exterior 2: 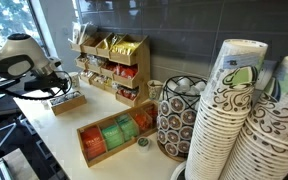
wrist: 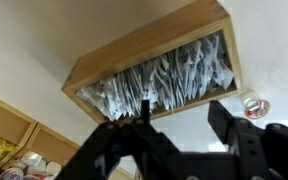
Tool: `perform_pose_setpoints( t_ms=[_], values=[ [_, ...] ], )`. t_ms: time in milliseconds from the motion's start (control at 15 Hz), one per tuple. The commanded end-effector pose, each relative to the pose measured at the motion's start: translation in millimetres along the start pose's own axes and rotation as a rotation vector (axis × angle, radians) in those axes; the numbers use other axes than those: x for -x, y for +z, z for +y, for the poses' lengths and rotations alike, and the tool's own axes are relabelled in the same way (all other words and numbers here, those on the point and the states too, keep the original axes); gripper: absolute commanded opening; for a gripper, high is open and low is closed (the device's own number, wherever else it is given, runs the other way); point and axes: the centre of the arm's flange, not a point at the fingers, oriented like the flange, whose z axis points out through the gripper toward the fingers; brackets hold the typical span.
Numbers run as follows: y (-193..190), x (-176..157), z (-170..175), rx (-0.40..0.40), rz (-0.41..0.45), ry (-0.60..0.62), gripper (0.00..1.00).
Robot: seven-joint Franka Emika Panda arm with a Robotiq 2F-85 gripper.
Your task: Remove the sachet from the wooden box
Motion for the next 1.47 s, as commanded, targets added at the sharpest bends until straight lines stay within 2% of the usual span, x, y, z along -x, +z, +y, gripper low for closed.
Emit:
perform_pose_setpoints(
  t_ms=[0, 67, 133, 267, 400, 467, 600, 733, 867, 1400],
  values=[
    [4, 3, 2, -0.006, -0.012, -0.004, 0.55],
    [5, 3, 3, -0.007, -0.018, -0.002, 0.4],
    [6, 4, 3, -0.009, -0.02, -0.002, 0.34],
    [9, 6, 4, -0.011, -0.023, 0.002, 0.17],
    [12, 7, 6, -0.013, -0.026, 0.005, 0.18],
    [14, 7, 7, -0.014, -0.03, 0.006, 0.44],
    [16, 8, 9, -0.019, -0.034, 0.002, 0.43],
    [17, 9, 11, -0.019, -0.034, 0.004, 0.12],
    [17, 10, 13, -0.02, -0.034, 0.005, 0.02],
    [11, 6, 14, -0.016, -0.036, -0.004, 0.0]
  ],
)
